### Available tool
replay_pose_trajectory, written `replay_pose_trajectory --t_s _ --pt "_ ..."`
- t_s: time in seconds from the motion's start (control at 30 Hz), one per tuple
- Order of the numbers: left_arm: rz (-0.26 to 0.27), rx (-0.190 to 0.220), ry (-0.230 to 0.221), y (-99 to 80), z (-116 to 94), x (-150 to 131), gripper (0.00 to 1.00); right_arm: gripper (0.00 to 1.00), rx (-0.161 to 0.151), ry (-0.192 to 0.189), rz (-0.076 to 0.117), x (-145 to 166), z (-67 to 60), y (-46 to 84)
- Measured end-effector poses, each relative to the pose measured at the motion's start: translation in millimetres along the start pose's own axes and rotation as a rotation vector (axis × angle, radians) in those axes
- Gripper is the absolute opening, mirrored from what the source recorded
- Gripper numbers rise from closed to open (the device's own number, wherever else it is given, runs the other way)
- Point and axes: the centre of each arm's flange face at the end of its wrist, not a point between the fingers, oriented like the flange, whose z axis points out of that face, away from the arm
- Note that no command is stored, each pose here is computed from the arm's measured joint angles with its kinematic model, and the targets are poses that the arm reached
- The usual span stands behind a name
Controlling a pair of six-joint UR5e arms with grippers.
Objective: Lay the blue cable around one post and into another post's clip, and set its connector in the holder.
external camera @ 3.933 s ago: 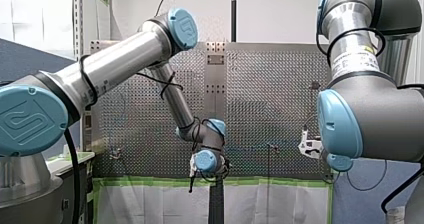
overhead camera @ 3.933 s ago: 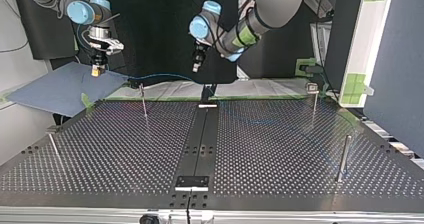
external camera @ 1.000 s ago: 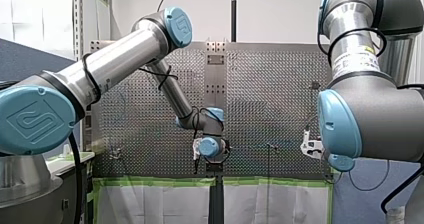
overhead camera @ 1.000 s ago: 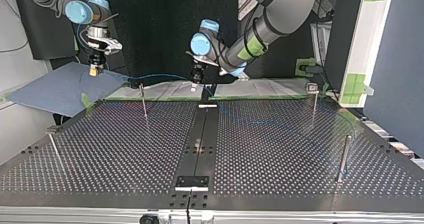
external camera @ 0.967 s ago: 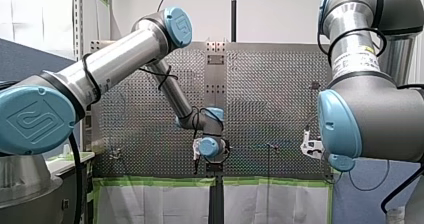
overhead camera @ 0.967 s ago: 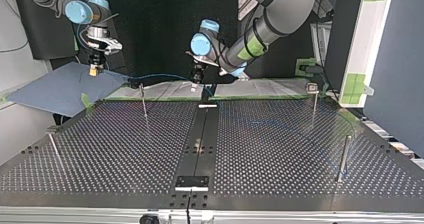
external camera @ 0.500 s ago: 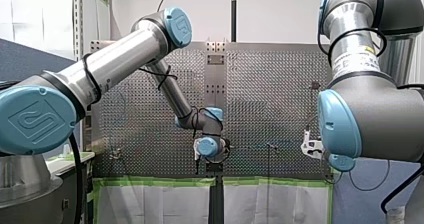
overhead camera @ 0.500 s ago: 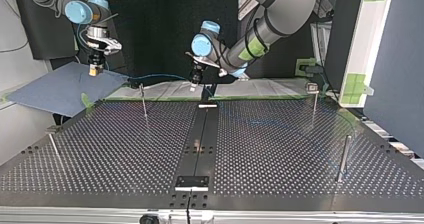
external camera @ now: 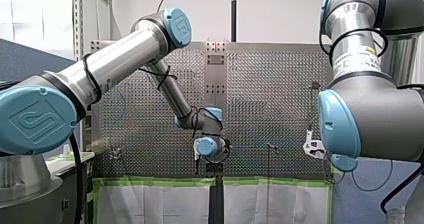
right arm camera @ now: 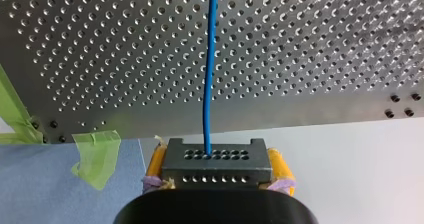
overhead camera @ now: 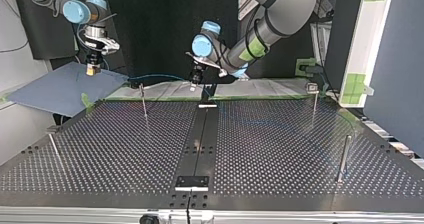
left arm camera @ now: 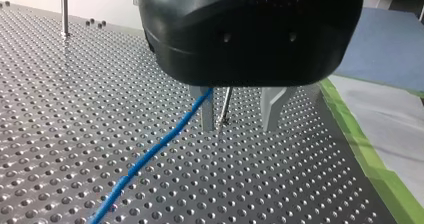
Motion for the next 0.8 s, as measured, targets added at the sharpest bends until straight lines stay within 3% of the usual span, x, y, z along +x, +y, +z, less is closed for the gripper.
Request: replay_pose_trajectory --t_s 0.07,0.1,0.17,0.2,0.27,0.53,0.8 --pt "0.000 0.001 0.000 -0.1 0.1 0.0 0.34 0.00 -0.002 -0.001 0.000 0.0 0.0 0.8" --pt "0.000 0.001 -0.001 -0.1 0.1 -0.1 0.34 0.00 -0.002 -0.001 -0.001 0.0 0.0 1.0" --pt "0.000 0.002 -0.002 -0.2 0.2 -0.2 0.16 0.00 -0.002 -0.001 -0.001 0.0 0.0 1.2" --pt "0.000 0.002 -0.002 -0.3 0.3 -0.2 0.16 0.00 -0.002 -0.001 -0.001 0.0 0.0 1.2" --pt "-0.001 0.004 -0.004 -0.6 0.5 -0.4 0.00 0.00 -0.002 -0.001 -0.001 0.0 0.0 1.3" --pt "-0.003 0.044 -0.008 -4.1 1.6 -0.9 0.00 0.00 -0.003 -0.001 -0.003 0.0 0.0 1.4" --pt "0.005 0.050 -0.006 -4.6 1.5 -0.7 0.00 0.00 -0.003 -0.001 -0.003 0.0 0.0 1.4"
